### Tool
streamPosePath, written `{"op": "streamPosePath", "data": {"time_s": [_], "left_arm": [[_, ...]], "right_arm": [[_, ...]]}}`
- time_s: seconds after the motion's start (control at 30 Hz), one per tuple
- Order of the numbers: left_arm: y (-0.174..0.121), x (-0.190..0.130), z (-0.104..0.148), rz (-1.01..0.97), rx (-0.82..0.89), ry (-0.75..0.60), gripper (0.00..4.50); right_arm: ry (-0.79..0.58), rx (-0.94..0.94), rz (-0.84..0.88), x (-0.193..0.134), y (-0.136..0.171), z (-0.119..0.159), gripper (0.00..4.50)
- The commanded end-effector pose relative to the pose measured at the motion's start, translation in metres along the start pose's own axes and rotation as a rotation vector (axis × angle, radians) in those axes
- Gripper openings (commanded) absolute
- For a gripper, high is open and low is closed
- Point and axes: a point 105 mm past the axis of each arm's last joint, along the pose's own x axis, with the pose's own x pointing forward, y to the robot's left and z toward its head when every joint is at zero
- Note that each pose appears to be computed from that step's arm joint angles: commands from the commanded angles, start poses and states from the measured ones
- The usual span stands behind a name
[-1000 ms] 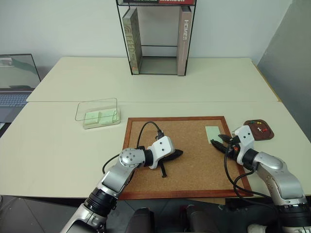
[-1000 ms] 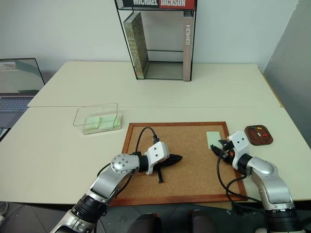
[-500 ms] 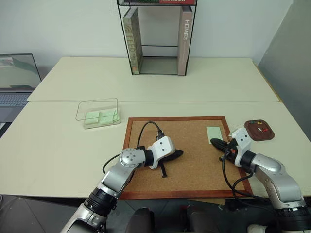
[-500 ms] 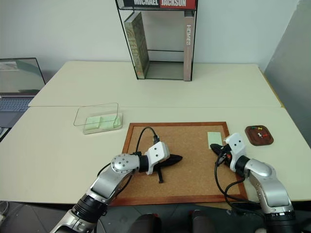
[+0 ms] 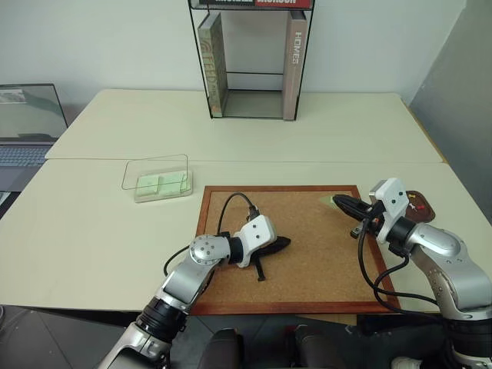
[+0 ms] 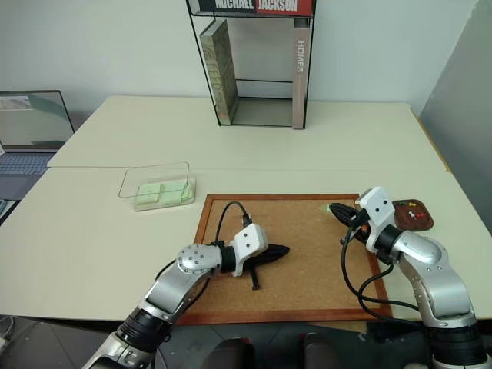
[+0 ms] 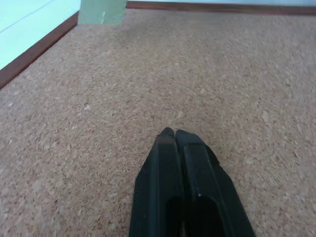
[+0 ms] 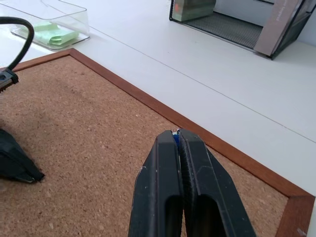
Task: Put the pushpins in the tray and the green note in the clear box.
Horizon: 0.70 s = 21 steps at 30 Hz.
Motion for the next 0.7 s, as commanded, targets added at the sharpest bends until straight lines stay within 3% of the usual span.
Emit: {"op": "streamPosePath", "data": {"time_s": [0.03,0.2,0.5,0.7], "left_arm": [[0.024,-0.010,0.024,0.068,0.014,-0.079,0.98],[0.037,-0.019,0.059,0.038,0.041,-0.195,1.88],[0.043,-0.011,0.065,-0.064,0.137,-0.160,3.50],[0.049,0.012,0.076,-0.102,0.167,-0.183,3.59]], "right_arm": [[-0.043,-0.024,0.023,0.000,0.002,0.016,0.00],[-0.051,-0.009,0.039,0.001,0.004,0.020,0.00],[-0.051,0.015,0.153,0.001,0.023,0.033,0.00],[-0.060,0.037,0.227,0.002,0.039,0.045,0.00]]}}
